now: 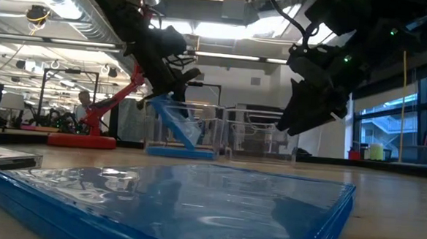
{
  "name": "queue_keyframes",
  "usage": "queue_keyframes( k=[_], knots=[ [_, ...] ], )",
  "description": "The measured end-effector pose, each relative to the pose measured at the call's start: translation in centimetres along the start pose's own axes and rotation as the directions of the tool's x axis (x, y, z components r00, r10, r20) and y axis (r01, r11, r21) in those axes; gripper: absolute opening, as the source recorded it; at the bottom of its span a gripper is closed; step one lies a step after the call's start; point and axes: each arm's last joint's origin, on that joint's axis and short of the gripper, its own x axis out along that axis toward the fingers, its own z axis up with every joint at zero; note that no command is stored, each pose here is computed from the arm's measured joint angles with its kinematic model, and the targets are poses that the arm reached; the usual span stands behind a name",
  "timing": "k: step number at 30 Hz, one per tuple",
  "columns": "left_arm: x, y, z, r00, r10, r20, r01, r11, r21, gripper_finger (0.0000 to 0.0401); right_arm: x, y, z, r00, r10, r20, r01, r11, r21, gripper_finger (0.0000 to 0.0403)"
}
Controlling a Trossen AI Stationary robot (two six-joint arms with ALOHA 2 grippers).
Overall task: Pick & place jewel cases by type
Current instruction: Put the right blue CD case into the left transparent bin, then put the blue CD case into the left transparent bin
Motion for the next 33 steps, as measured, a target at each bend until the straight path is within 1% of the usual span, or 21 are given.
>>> queue_keyframes(
  k=[4, 9, 13, 16, 22, 26, 33],
  knots=[
    [0.0, 0.0, 0.1, 1.0, 0.002, 0.011, -0.002, 1.0, -0.01, 0.0096, 0.0, 0.0, 0.0, 1.0, 0.003, -0.003, -0.003, 1.0, -0.021, 0.0243],
    [-0.4, -0.1, 0.9, 0.999, -0.019, 0.042, 0.019, 1.0, -0.014, 0.0139, 0.0, 0.0, 0.0, 1.0, 0.004, -0.004, -0.004, 1.0, -0.02, 0.0243],
    [-0.6, -0.2, 1.4, 0.998, -0.026, 0.059, 0.027, 0.999, -0.018, 0.016, 0.0, 0.0, 0.0, 1.0, 0.005, -0.004, -0.005, 1.0, -0.02, 0.0243],
    [-0.8, -0.4, 1.9, 0.997, -0.055, 0.058, 0.056, 0.998, -0.017, 0.0165, 0.0, 0.0, 0.0, 1.0, 0.005, -0.005, -0.005, 1.0, -0.02, 0.0243],
    [-1.8, -1.7, 3.1, 0.983, -0.177, 0.043, 0.177, 0.984, 0.004, 0.0163, 0.0, 0.0, 0.0, 1.0, 0.006, -0.005, -0.006, 1.0, -0.018, 0.0243],
    [-3.2, -3.4, 3.7, 0.967, -0.246, 0.065, 0.244, 0.969, 0.04, 0.0163, 0.0, 0.0, 0.0, 1.0, 0.005, -0.006, -0.005, 1.0, -0.02, 0.0243],
    [-6.9, -6.2, 3.2, 0.936, -0.335, 0.107, 0.319, 0.937, 0.142, 0.0166, 0.0, 0.0, 0.0, 1.0, 0.005, -0.006, -0.005, 1.0, -0.02, 0.0243]
  ],
)
